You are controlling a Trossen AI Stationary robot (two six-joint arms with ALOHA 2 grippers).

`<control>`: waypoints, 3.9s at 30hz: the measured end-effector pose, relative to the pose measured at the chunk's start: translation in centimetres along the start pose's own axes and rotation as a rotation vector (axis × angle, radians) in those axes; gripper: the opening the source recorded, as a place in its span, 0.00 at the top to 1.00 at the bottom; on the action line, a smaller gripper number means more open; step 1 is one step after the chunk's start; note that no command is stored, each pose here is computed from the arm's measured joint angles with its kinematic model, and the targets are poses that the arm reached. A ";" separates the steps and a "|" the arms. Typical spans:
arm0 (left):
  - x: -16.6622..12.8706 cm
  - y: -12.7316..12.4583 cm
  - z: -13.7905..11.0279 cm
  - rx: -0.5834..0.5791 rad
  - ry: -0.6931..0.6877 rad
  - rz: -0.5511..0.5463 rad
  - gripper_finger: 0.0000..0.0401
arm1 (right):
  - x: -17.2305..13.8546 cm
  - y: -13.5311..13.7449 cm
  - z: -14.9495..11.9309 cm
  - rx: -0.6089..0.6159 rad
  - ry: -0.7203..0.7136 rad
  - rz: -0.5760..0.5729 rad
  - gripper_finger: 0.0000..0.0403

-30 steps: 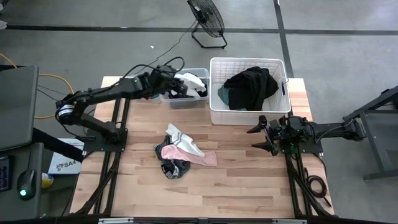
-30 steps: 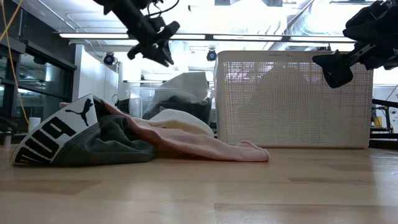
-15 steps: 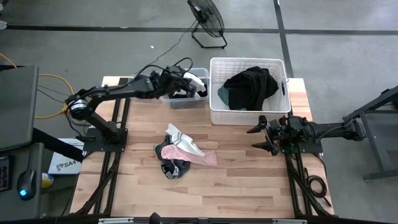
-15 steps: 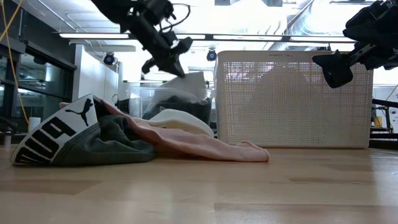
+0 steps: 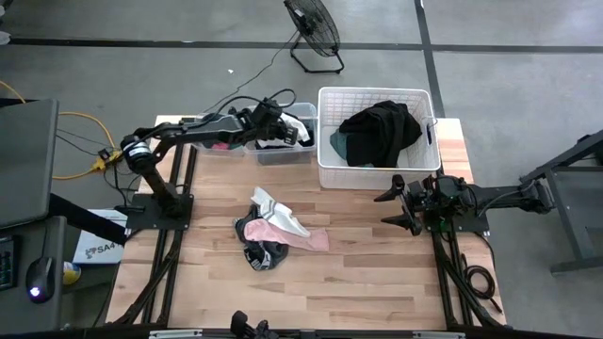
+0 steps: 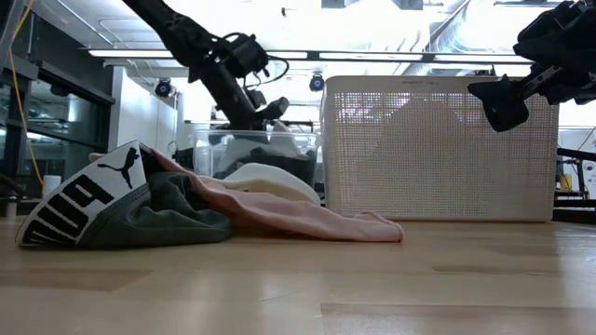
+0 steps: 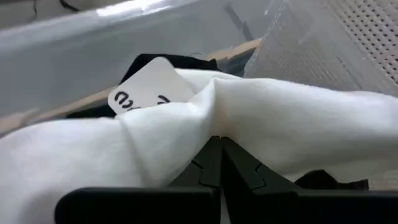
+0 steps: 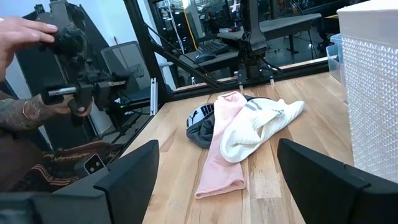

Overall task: Pick & Place Cloths
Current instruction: Put the white boxer into the right transparent bin, then put the white sock into the left transparent bin

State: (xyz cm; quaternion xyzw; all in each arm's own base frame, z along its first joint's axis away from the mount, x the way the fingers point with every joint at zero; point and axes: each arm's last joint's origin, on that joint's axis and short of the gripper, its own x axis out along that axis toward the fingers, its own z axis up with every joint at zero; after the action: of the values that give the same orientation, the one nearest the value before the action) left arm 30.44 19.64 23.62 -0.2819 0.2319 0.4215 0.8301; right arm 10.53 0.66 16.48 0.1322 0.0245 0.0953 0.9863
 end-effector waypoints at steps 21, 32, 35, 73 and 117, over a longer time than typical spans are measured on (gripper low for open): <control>-5.4 -0.4 2.2 0.085 -0.104 -0.068 1.00 | 0.0 0.0 0.0 0.000 0.000 0.000 0.21; -6.1 -3.6 2.3 0.110 -0.243 -0.216 1.00 | 0.0 0.0 0.0 0.000 0.000 -0.001 0.21; -4.6 -3.7 1.9 0.087 -0.230 -0.214 1.00 | 0.0 0.0 0.0 0.000 0.000 0.000 0.21; -3.2 -2.0 1.2 0.222 -0.124 -0.115 0.77 | 0.0 0.0 0.0 0.000 0.000 0.000 0.21; -13.1 -8.2 -16.3 1.032 0.202 -0.464 0.24 | 0.0 0.0 0.0 0.000 0.000 0.000 0.21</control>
State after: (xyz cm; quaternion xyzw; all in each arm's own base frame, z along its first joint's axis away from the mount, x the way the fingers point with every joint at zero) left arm 27.85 -2.58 22.07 0.0774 0.4178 0.0318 0.9047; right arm 10.53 0.66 16.48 0.1322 0.0244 0.0953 0.9863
